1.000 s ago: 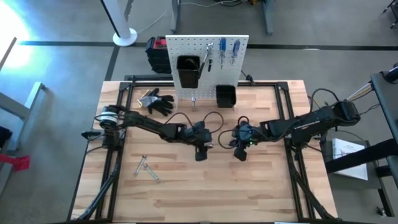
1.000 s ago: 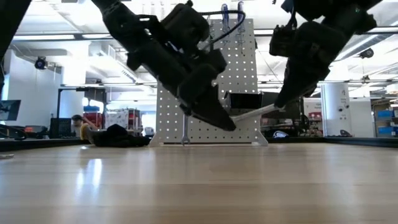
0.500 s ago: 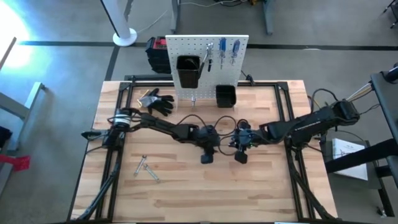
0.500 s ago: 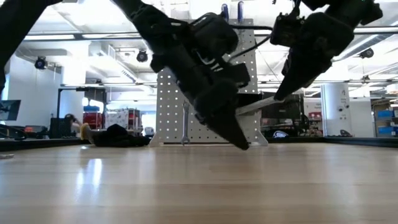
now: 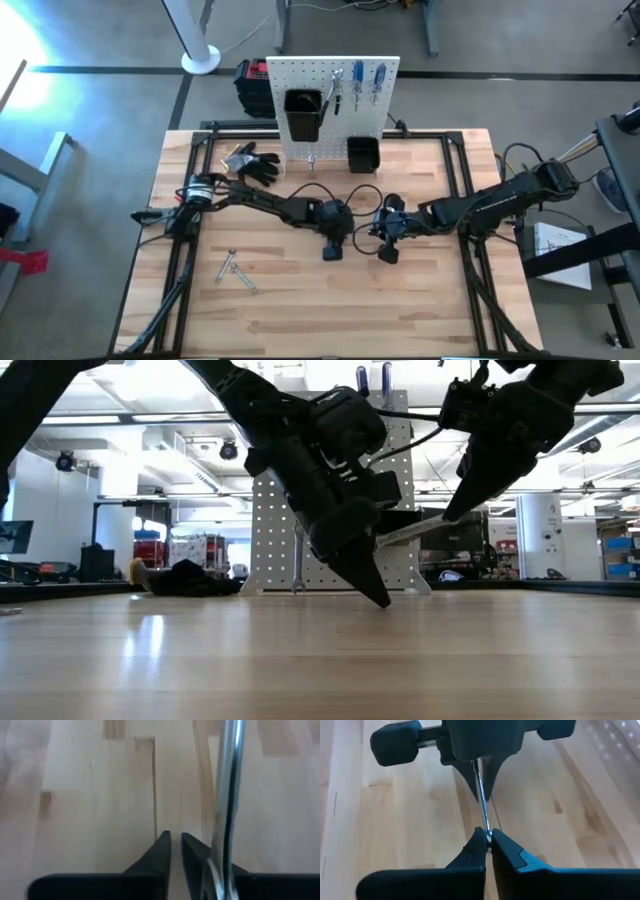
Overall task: Hang tools onto peg board
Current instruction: Hang the wrench on the peg board
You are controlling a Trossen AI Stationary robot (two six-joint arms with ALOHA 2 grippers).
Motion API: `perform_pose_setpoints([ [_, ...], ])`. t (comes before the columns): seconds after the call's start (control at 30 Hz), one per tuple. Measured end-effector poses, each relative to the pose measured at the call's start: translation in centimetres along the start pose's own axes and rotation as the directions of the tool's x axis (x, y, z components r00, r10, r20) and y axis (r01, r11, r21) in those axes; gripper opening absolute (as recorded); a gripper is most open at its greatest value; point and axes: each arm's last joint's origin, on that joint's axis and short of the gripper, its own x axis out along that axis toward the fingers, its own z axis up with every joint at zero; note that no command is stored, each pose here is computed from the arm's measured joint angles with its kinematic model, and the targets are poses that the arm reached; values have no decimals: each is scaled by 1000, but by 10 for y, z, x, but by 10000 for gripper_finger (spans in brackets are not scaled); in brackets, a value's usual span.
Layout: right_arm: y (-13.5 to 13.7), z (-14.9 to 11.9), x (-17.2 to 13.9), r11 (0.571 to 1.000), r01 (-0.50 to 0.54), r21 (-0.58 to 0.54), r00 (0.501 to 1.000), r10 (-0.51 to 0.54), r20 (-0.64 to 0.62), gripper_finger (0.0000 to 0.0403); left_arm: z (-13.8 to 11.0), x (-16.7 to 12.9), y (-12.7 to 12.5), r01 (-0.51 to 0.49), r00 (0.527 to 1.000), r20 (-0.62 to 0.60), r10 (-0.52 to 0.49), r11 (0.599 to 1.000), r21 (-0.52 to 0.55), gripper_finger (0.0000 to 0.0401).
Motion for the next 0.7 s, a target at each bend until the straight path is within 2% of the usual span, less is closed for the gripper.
perform_pose_setpoints([
  [0.1, 0, 0, 0, 1000, 1, -1, 1000, -1, -1, 0, -3, 0, 0, 0, 1000, -17, 0, 1000, -2, 6],
  [0.5, -1, -1, 2, 1000, 8, -4, 1000, -8, -15, 0, -2, 0, 0, 0, 1000, -9, 0, 1000, -1, 0],
  [0.6, -2, -3, 8, 1000, 24, 11, 999, -23, -44, 0, 0, -2, 0, -3, 1000, 8, 3, 1000, 8, 14],
  [0.7, -2, -6, 13, 999, 32, 10, 997, -32, -66, 0, 6, -8, 0, -4, 999, 39, 4, 1000, 16, 47],
])
